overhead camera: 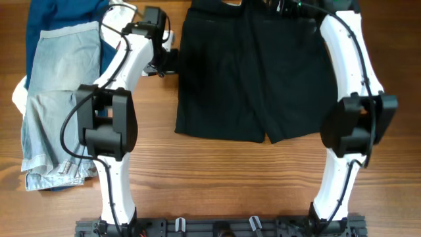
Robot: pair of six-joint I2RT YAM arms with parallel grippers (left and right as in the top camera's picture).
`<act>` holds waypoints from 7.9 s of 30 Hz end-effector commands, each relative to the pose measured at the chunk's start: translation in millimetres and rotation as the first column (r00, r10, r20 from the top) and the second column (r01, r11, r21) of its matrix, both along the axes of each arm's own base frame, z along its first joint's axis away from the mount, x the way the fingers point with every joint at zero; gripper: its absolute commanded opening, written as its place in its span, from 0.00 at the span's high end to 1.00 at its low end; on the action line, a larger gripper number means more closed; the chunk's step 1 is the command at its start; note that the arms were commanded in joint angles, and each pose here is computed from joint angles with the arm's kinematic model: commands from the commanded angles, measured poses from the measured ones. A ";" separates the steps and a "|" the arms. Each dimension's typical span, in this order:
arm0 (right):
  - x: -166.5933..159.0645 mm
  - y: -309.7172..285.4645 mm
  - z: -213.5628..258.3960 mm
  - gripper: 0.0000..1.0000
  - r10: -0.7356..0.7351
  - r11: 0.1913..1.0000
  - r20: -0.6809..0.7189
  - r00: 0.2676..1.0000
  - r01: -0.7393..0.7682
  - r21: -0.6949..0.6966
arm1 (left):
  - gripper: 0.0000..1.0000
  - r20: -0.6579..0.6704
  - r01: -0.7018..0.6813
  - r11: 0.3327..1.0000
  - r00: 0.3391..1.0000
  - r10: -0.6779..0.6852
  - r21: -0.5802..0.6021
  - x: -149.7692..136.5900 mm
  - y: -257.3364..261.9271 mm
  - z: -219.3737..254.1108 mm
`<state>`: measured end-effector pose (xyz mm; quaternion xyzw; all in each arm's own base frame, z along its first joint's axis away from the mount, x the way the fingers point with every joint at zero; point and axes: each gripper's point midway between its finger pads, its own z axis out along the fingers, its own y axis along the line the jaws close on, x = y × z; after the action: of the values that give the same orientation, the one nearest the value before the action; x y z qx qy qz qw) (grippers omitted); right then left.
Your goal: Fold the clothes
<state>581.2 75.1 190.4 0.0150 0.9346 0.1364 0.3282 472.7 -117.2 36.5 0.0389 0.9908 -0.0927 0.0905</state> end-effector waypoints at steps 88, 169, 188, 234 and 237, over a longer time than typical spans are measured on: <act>-64.7 -196.1 -136.3 0.20 -0.354 0.935 -0.250 0.901 0.347 -0.074 | 0.96 0.103 0.075 0.990 0.991 -0.087 0.120 6.3 33.6 -46.5; -106.7 -184.8 -108.0 0.14 -0.441 0.896 -0.359 0.823 0.425 -0.126 | 0.76 0.386 0.034 0.997 0.921 -0.056 0.064 93.2 7.6 -52.9; -95.1 -183.5 -104.1 0.14 -0.453 0.889 -0.322 0.832 0.446 -0.100 | 0.88 0.769 -0.107 0.992 0.639 0.021 0.063 195.8 100.4 44.8; -43.7 -167.2 -195.9 0.19 -0.222 0.917 -0.231 0.947 0.122 -0.379 | 0.00 0.081 -0.066 0.997 0.995 0.063 0.042 -54.2 -48.0 117.5; -45.6 -168.6 -198.4 0.16 -0.234 0.918 -0.239 0.942 0.133 -0.375 | 0.00 0.048 -0.055 0.997 0.997 0.053 0.055 -62.4 -50.8 96.6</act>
<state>540.7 -93.5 7.2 0.0536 0.9721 -0.0644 0.2192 423.5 -162.2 158.1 0.0187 0.9872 -0.0640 0.1448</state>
